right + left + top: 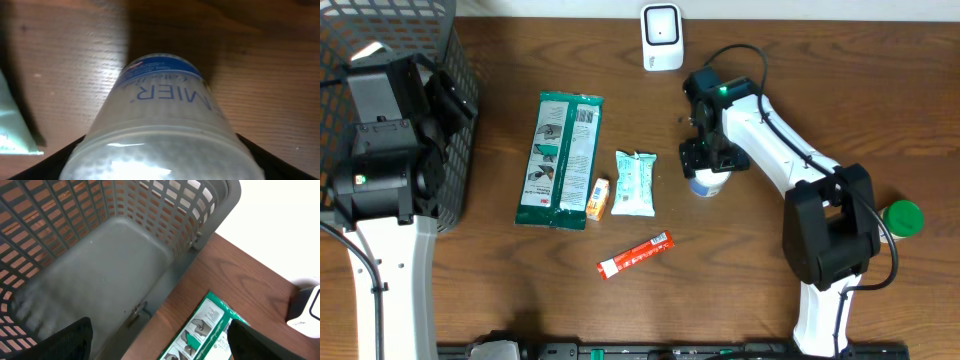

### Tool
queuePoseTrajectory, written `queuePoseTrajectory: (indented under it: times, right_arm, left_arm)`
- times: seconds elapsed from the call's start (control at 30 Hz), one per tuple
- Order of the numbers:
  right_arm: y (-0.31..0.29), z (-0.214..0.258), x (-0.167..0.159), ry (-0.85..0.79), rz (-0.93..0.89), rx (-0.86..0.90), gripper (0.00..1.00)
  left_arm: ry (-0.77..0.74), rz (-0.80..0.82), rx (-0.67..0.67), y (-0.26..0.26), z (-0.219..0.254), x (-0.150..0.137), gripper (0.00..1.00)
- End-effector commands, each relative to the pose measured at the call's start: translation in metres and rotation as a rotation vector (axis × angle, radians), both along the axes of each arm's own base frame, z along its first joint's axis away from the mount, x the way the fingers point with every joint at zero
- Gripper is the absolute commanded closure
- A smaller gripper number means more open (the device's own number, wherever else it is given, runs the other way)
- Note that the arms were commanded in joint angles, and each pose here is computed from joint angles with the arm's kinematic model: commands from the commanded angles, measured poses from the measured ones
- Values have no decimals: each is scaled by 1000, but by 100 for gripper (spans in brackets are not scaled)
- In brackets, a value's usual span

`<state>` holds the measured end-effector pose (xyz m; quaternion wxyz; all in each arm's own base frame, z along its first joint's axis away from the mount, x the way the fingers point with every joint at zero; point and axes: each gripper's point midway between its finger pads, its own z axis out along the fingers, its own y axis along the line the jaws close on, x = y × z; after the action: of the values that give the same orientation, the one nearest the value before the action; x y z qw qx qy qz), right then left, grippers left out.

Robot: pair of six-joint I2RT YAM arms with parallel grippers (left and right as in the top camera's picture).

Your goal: Scan the item barcode

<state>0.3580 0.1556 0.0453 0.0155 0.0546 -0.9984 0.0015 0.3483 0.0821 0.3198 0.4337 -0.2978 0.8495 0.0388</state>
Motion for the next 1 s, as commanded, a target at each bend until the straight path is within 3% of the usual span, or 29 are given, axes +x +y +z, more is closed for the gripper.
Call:
queuePoseTrajectory:
  times: [0.0,0.07,0.33,0.6,0.97]
  right_arm:
    - [-3,5,4,-13,-79,10,12]
    - [-3,11,6,-15,-55,11,1]
    - [0,45,14,-34,3,23,1]
    - [3,59,13,-32,328,46,1]
    - [-2,44,7,-7,327,32,1]
  left_arm:
    - [0,9,7,3,1,0,16]
    - [0,9,7,3,1,0,16]
    - [0,9,7,3,1,0,16]
    - [0,9,7,3,1,0,16]
    - [0,9,7,3,1,0,16]
